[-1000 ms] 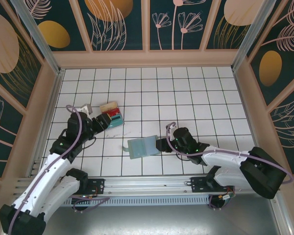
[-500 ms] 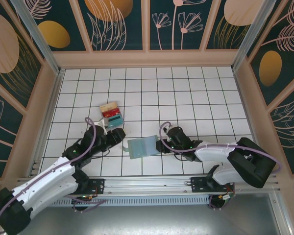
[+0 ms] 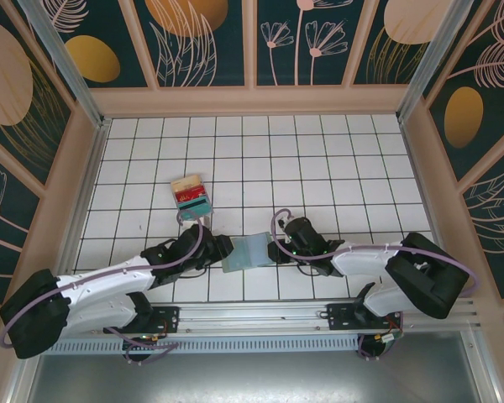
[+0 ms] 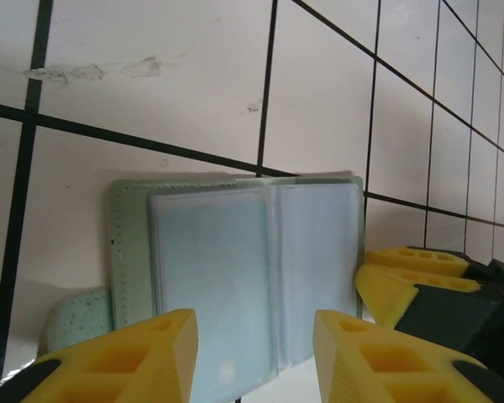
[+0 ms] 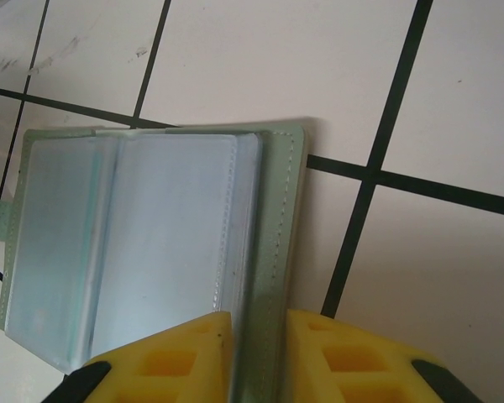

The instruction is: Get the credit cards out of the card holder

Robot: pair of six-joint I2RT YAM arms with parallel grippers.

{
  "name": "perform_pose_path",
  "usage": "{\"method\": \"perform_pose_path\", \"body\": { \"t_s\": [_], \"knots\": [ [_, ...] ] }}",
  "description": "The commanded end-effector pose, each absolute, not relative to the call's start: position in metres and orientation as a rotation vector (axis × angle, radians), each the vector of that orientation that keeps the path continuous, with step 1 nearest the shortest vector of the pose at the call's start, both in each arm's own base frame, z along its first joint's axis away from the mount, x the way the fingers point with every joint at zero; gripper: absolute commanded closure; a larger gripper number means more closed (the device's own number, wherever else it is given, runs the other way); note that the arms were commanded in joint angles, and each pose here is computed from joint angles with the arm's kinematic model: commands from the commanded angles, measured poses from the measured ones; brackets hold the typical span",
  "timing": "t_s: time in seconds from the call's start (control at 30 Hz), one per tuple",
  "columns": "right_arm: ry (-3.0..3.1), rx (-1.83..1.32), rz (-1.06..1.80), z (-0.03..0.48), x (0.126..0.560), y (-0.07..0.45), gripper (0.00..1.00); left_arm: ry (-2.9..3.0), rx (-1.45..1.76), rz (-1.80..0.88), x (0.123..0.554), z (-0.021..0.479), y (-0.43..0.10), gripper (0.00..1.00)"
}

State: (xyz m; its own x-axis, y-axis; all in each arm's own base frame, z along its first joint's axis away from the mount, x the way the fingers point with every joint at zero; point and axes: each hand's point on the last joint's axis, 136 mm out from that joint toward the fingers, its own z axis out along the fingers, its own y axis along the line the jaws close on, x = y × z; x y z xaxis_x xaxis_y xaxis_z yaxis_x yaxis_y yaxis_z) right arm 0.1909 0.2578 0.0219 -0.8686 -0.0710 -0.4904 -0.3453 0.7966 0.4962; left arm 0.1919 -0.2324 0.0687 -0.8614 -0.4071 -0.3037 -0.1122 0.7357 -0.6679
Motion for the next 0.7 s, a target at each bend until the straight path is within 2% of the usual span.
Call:
{"method": "perform_pose_path", "body": {
  "t_s": [0.0,0.17,0.67],
  "knots": [
    [2.523,-0.343,0.857,0.027,0.190,0.269,0.76,2.489,-0.440,-0.933,0.193,0.063,-0.234,0.58],
    [2.534,-0.354,0.861,0.025,0.189,0.272,0.79,2.533,-0.431,-0.937,0.190,0.051,-0.240,0.58],
    [2.523,-0.354,0.862,0.028,0.189,0.271,0.79,2.596,-0.431,-0.863,0.184,0.034,-0.235,0.59]
  ]
}}
